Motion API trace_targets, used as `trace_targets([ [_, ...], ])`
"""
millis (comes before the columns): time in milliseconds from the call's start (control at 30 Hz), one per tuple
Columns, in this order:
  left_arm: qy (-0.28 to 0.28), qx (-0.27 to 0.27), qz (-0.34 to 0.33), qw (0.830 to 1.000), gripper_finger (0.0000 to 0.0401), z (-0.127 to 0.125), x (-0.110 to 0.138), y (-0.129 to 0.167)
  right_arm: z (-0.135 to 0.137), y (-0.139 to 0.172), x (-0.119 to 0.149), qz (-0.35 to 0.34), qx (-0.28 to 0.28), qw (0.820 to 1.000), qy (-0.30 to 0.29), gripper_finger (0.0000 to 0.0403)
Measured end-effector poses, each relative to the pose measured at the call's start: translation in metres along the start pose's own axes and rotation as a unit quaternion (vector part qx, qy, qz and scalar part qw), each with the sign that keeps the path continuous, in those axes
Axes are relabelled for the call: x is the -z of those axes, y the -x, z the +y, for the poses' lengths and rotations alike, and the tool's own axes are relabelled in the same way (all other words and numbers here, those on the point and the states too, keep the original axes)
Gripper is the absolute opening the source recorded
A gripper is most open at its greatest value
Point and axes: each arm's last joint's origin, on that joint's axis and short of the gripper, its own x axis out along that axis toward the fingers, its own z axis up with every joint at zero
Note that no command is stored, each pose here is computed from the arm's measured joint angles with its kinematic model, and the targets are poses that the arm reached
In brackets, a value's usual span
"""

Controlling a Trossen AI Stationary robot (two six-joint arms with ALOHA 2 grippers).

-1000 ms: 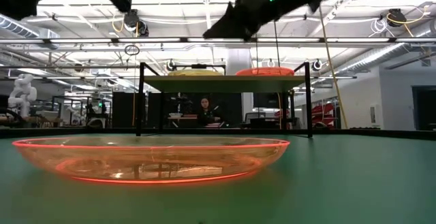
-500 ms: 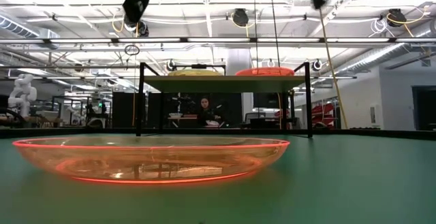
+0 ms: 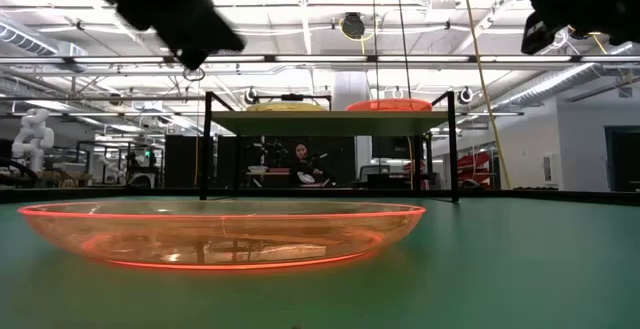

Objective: Place and stack plates onto a shelf
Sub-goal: Stack the orange plate on top of the green plate on the shelf

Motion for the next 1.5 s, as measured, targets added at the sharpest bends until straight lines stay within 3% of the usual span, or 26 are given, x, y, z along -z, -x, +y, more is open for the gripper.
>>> trace_targets([
  [67, -0.006, 0.000, 0.024, 1.000, 0.0005, -0.004, 0.009, -0.006, -0.001, 0.002, -0.007, -0.039, 0.001, 0.999, 0.000, 0.0000],
  [433, -0.059, 0.015, 0.088, 0.994, 0.0066, -0.028, 0.041, -0.027, 0.000, 0.002, -0.005, -0.030, 0.000, 1.000, -0.009, 0.0000],
  [567, -0.128, 0.039, 0.091, 0.987, 0.0068, -0.041, 0.047, -0.023, 0.000, 0.002, -0.006, -0.033, 0.000, 0.999, -0.010, 0.0000],
  [733, -0.276, 0.074, 0.085, 0.954, 0.0069, -0.068, 0.060, -0.012, 0.000, 0.002, -0.005, -0.031, 0.000, 0.999, -0.010, 0.0000],
  [1000, -0.409, -0.005, 0.068, 0.910, 0.0069, -0.099, 0.082, -0.013, -0.001, 0.002, -0.005, -0.029, 0.001, 1.000, -0.007, 0.0000],
  [1267, -0.479, -0.035, 0.087, 0.873, 0.0069, -0.120, 0.083, -0.041, -0.001, 0.002, -0.004, -0.025, 0.001, 1.000, -0.005, 0.0000],
  [1500, -0.507, -0.034, 0.126, 0.852, 0.0069, -0.128, 0.088, -0.049, 0.000, 0.002, 0.000, -0.007, 0.002, 1.000, -0.005, 0.0000],
])
